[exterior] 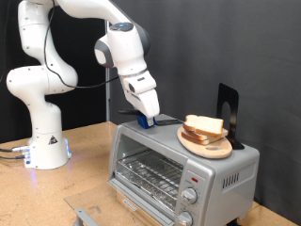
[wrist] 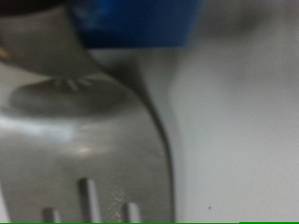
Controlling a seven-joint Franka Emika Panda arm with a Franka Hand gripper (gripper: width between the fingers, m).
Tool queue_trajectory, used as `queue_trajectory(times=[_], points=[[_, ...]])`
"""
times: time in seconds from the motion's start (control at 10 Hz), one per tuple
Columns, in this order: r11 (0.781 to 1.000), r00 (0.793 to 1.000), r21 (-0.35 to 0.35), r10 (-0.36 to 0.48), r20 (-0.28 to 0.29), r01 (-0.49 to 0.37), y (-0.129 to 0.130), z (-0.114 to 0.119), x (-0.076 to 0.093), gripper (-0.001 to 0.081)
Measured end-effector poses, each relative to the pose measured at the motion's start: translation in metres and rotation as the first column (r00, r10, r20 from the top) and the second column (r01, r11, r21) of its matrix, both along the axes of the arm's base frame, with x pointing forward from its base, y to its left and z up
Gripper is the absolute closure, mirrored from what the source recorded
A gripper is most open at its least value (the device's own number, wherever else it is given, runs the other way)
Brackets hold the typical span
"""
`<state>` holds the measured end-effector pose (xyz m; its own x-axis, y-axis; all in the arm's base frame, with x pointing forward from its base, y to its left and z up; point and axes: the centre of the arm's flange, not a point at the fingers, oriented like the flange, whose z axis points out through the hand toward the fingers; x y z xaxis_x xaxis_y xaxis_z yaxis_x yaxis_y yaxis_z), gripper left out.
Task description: Make a piece of toast with the oven
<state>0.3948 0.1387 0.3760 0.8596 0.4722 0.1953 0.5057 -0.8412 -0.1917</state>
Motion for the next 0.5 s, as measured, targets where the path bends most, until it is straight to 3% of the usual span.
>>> queue_trajectory(times=[0.1, 0.2, 0.3, 0.5], points=[[1.000, 1.000, 0.000, 0.000, 0.000, 0.000, 0.0002, 0.0000, -0.0001, 0.0271], [1.000, 1.000, 0.000, 0.000, 0.000, 0.000, 0.0005, 0.0002, 0.0000, 0.0271], [1.000, 1.000, 0.000, 0.000, 0.000, 0.000, 0.0008, 0.0002, -0.0001, 0.0421], [1.000, 1.000, 0.000, 0.001, 0.000, -0.001, 0.0010, 0.0002, -0.0001, 0.0416]])
